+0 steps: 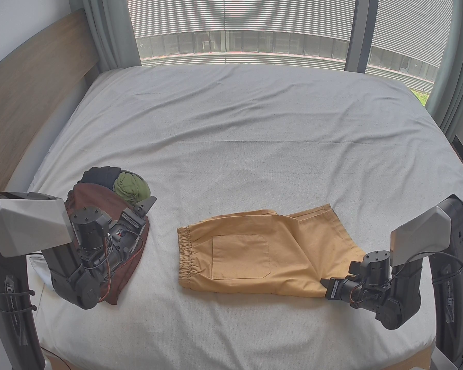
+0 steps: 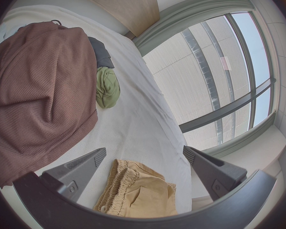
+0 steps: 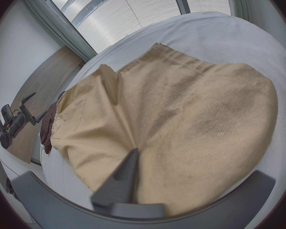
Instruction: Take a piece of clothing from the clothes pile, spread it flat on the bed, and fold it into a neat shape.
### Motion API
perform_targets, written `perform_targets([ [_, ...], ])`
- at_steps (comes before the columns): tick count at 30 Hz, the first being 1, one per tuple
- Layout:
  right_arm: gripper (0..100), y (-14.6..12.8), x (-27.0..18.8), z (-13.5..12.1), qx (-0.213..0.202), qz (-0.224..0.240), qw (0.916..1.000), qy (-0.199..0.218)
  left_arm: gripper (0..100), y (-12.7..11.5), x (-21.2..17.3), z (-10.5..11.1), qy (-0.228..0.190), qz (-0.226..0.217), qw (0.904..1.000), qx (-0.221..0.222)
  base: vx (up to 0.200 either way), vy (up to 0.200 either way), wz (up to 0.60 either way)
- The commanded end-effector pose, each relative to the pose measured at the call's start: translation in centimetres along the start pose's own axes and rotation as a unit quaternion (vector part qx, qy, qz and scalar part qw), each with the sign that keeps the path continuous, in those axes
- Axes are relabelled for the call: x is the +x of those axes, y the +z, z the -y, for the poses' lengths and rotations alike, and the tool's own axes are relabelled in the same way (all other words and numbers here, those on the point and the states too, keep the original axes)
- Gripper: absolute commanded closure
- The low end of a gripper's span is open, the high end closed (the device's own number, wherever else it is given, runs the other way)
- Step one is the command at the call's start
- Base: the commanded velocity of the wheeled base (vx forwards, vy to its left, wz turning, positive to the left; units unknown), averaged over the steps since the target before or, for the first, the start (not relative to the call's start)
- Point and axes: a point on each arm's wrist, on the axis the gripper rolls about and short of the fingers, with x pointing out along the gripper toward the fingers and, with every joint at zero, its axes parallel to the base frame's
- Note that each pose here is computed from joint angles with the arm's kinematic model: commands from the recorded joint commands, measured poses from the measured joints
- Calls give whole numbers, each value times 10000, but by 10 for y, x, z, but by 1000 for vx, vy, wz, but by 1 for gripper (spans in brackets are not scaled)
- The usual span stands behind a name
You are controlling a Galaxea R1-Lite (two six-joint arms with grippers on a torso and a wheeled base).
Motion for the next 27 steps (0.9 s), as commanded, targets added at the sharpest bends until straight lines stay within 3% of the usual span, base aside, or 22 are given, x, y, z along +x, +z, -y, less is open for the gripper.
perform_targets([
  [1,0,-7,2,2,17,-146,9999,-40,0,-1,0,0,-1,-20,10000,3,0,0,0],
  [9,0,-11,-21,-3,18,-369,9993,-36,0,-11,-5,-4,120,-208,9997,24,0,0,0],
  [12,0,-16,-50,-7,21,-662,9978,26,0,-29,-13,-12,249,-663,9967,391,0,0,0],
  [18,0,-14,-75,-19,-24,-823,9956,437,0,-42,-14,-22,406,-912,9924,722,0,0,0],
  [21,0,-4,-85,-30,-116,-687,9934,909,0,-47,-15,-28,522,-999,9898,866,0,0,0],
  [27,0,22,-78,-44,-255,-13,9916,1265,0,-56,-21,-28,548,-1214,9862,987,0,0,0],
])
